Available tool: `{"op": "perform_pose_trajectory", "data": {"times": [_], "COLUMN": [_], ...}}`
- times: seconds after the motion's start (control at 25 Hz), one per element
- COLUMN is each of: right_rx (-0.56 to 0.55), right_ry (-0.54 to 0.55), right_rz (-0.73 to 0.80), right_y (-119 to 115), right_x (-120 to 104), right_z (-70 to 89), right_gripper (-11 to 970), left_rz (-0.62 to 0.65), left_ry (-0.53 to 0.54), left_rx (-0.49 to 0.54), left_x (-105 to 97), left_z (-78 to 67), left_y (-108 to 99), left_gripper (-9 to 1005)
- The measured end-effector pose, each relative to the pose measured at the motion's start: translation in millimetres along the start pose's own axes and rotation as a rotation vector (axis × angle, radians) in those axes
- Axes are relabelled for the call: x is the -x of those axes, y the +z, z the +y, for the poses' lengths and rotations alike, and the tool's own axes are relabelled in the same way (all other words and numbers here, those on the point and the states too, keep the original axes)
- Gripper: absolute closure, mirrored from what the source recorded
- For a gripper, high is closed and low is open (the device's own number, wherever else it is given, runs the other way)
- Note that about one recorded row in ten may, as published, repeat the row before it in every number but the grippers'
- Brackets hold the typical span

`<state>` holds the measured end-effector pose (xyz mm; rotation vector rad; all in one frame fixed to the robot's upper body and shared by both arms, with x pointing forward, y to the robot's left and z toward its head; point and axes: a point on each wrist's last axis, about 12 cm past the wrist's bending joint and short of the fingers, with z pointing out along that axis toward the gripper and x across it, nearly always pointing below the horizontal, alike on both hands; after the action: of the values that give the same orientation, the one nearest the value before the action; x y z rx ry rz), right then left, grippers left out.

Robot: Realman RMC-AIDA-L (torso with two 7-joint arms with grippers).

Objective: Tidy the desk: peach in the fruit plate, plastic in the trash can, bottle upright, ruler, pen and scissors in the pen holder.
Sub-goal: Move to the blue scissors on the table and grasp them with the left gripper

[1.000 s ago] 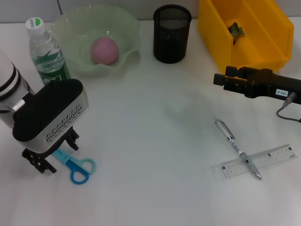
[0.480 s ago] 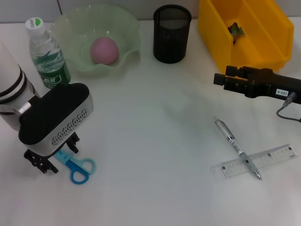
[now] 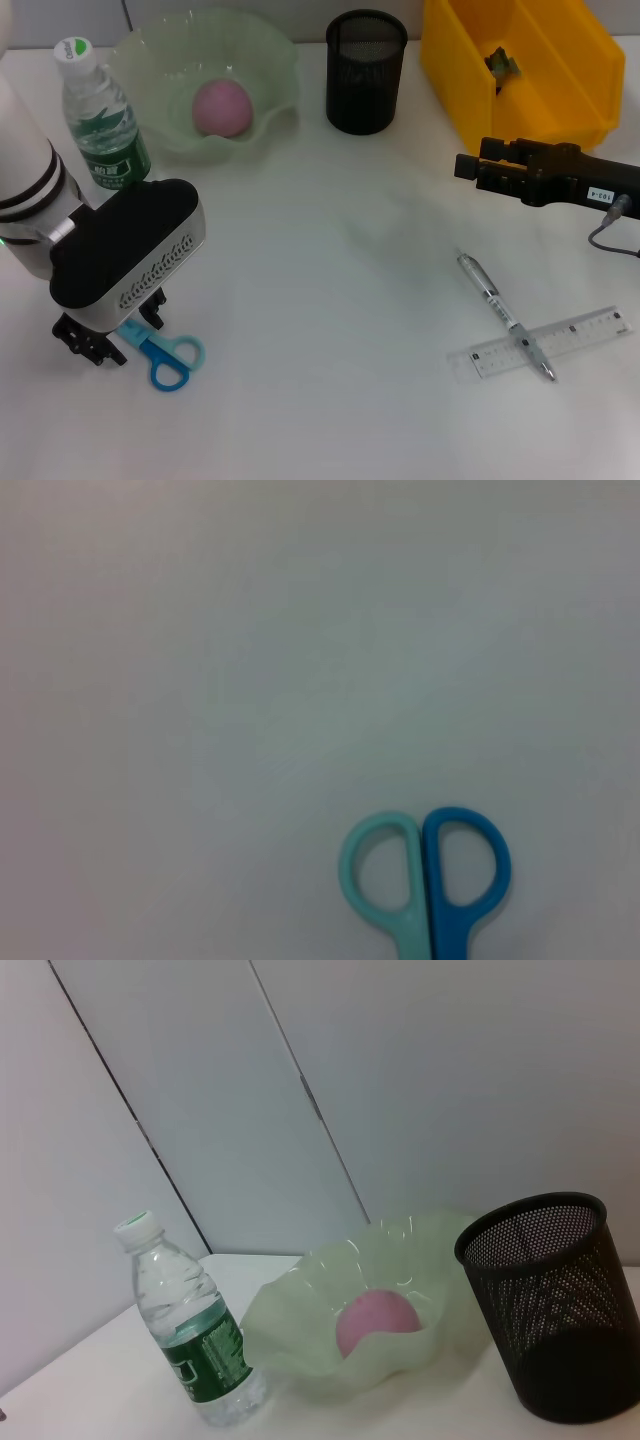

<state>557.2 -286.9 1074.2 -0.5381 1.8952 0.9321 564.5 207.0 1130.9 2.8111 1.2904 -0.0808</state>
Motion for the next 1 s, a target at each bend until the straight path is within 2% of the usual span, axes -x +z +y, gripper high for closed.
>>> {"op": "perform_pose_trajectory", "data": {"times": [0.04,1.0], "right_rx": [0.002,0.004], "right_ry": [-0.001,-0.001], "right_rz": [0.000,-0.001], "right_y": [-0.1,-0.1], "right_x": [0.2,0.4], "right_z": [0.2,0.5], "right_gripper": [321,322], "left_rz": [0.002,0.027], "left_ry": [0.000,-0.008], "left_rx": [0.000,-0.008], "left_x": [0.2,2.4], "left_z": [0.5,3.6], "left_y": [-0.1,2.3], "left_gripper": [497,505]}}
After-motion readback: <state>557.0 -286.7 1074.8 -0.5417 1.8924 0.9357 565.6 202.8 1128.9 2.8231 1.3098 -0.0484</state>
